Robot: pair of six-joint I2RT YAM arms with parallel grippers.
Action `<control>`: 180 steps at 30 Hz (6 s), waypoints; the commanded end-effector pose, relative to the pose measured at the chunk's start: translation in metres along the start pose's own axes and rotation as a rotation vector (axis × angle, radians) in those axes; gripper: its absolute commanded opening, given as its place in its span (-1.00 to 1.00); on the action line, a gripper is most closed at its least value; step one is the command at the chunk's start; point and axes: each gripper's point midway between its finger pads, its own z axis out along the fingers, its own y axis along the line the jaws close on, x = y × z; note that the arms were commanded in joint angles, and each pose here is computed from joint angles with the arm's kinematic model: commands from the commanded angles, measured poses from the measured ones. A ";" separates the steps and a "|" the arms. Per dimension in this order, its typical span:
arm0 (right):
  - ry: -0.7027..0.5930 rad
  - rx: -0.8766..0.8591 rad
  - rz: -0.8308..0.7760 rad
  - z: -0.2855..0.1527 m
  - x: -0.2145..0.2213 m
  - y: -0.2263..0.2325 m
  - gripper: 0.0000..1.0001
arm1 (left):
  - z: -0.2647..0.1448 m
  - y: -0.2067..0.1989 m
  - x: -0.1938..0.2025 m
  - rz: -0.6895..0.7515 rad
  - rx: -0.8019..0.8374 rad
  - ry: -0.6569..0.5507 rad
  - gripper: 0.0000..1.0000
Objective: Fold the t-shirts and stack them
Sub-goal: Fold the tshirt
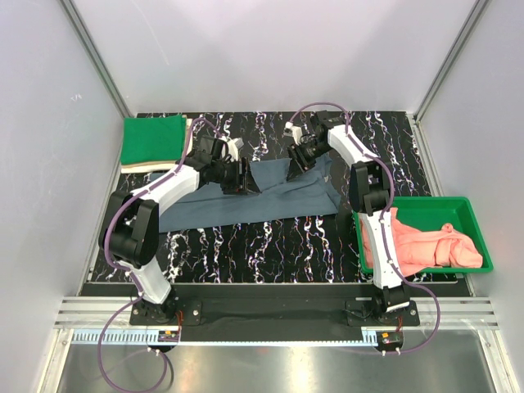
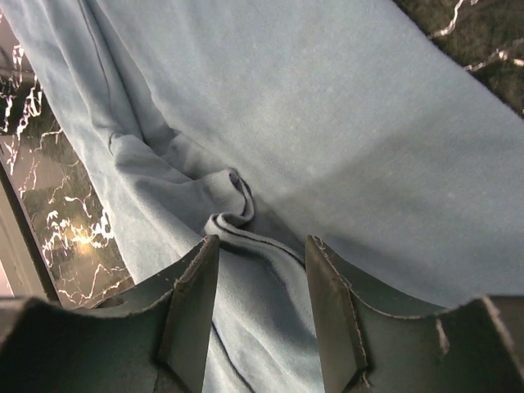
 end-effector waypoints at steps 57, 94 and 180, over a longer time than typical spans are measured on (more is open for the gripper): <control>0.065 0.144 -0.106 -0.007 -0.011 -0.007 -0.55 | 0.023 0.085 0.022 -0.139 -0.242 0.030 0.21; -0.182 0.447 0.127 -0.082 -0.057 -0.039 -0.35 | 0.003 0.031 -0.016 -0.057 -0.124 -0.042 0.24; -0.207 0.510 0.175 -0.088 0.046 -0.012 -1.00 | 0.128 -0.043 0.005 0.252 0.083 0.095 -0.65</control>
